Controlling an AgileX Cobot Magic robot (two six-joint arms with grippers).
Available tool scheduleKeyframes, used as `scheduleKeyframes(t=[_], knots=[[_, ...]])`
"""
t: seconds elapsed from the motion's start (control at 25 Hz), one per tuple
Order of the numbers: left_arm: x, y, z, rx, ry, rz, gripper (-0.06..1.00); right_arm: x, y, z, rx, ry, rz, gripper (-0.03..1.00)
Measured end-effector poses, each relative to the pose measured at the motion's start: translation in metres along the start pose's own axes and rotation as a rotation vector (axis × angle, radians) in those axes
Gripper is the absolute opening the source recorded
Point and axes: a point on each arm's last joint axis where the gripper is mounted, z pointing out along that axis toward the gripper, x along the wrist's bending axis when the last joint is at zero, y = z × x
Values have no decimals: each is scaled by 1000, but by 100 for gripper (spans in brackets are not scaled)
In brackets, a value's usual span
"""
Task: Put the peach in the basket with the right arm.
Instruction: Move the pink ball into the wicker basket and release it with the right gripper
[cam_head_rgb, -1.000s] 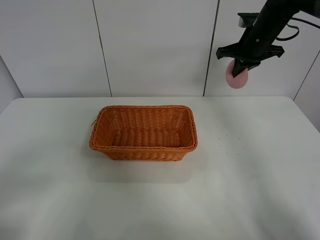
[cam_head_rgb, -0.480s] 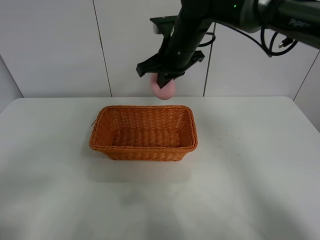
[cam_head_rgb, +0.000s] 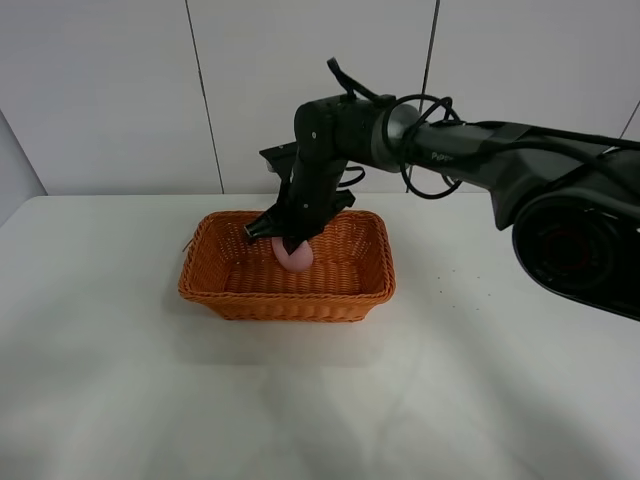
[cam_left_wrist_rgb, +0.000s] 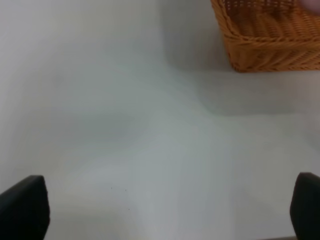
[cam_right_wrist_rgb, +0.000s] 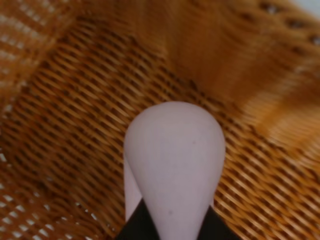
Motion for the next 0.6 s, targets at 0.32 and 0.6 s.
scheduleKeyframes(t=[0.32,0.6], knots=[[0,0,0,0,0,0,99,-1,-5,16,38,-1,40,35],[0,0,0,0,0,0,99,1,-2,-1,54,2,39,68]])
